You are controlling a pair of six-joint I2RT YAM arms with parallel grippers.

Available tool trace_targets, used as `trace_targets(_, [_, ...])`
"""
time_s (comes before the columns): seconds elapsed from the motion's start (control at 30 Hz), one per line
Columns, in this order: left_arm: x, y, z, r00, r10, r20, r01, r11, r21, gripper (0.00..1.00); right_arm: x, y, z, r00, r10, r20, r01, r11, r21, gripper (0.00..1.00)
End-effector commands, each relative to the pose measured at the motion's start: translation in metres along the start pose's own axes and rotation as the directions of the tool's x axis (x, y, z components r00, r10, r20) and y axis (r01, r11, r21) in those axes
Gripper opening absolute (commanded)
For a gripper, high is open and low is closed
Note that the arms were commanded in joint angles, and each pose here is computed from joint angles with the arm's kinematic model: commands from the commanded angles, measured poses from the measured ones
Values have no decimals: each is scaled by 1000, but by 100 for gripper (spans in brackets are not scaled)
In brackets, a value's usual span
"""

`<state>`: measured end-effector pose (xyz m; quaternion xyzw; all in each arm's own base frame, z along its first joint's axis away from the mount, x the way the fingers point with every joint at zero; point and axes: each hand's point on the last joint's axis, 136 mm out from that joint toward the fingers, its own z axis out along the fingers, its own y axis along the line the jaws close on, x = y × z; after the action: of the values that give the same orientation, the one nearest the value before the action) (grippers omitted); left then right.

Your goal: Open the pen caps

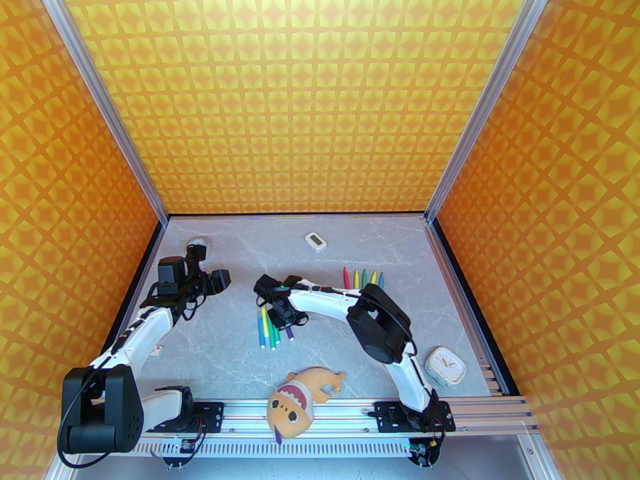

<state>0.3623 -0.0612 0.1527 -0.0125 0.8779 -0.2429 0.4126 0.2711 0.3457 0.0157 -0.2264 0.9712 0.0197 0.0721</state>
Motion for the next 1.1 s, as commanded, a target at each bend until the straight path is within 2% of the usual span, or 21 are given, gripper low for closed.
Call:
trace_targets(0.0, [6, -2, 4, 1000, 14, -20, -14, 1000, 19, 67, 0, -17, 22, 1000, -16, -22, 18, 995, 102, 20])
trace_targets(0.27, [6, -3, 7, 1000, 0, -23, 0, 999, 34, 67, -6, -19, 22, 1000, -28, -10, 29, 993, 111, 9])
trace_targets(0.47, [8, -18, 16, 999, -16, -46, 21, 995, 98, 66, -20, -26, 1, 995, 49, 84, -45, 998, -44, 0])
trace_targets(0.6, [10, -36, 27, 997, 3, -75, 7, 990, 139, 66, -30, -32, -25, 982, 75, 174, -47, 986, -159, 0])
trace_targets(1.07, [12, -120, 66, 987, -26, -158, 84, 924, 374, 64, -52, -35, -79, 925, 111, 363, 37, 925, -378, 0])
